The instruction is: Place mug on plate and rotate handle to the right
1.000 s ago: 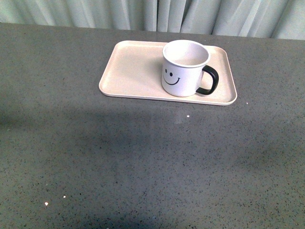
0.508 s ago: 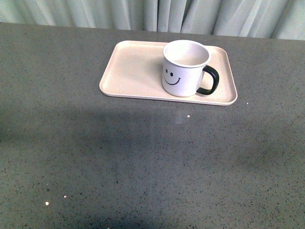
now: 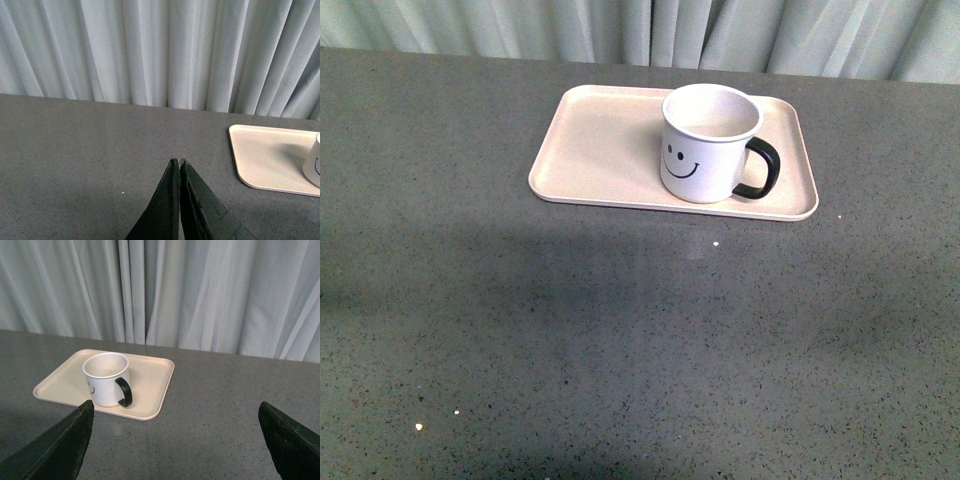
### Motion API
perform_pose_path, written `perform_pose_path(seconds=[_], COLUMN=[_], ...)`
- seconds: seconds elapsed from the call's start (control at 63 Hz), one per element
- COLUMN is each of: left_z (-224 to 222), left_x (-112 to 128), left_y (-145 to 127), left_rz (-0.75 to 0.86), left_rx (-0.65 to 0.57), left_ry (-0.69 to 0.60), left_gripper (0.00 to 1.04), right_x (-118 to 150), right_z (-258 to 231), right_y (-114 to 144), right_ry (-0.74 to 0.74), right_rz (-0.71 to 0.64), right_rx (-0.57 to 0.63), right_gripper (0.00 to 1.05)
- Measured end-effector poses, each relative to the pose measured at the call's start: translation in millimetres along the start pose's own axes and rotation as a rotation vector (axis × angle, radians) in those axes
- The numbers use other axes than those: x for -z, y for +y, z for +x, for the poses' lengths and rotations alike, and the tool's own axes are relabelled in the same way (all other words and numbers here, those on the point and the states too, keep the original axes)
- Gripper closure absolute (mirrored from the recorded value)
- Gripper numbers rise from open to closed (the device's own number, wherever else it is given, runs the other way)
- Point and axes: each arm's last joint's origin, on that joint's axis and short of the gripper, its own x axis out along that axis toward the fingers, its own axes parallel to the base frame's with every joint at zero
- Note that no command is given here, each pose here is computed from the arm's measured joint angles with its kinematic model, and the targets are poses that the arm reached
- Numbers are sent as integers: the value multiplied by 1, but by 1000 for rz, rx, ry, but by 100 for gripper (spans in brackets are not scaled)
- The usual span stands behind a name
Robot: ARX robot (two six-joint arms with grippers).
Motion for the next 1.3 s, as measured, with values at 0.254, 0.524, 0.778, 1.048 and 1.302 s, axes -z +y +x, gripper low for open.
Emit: perform_pose_path(seconds=[0.254, 0.524, 0.778, 1.048, 1.302], left_z=[-5, -15, -15, -15, -15], left_x=[0, 4, 4, 4, 4], left_y=[0, 0, 0, 0, 0], left_rz=[0, 0, -1, 0, 0], left_rx=[0, -1, -2, -1, -1], left_ry=[0, 19, 18, 18, 17], left_gripper=[103, 103, 74, 20, 9], right_x=[0, 0, 0, -62, -22], right_z=[0, 0, 1, 103, 206], right_y=[0, 0, -1, -64, -52], right_ry=[0, 0, 246, 546, 717], right_rz=[0, 0, -32, -92, -227], right_rx=[0, 0, -140, -224, -341], right_gripper=[9, 9, 9, 9, 9])
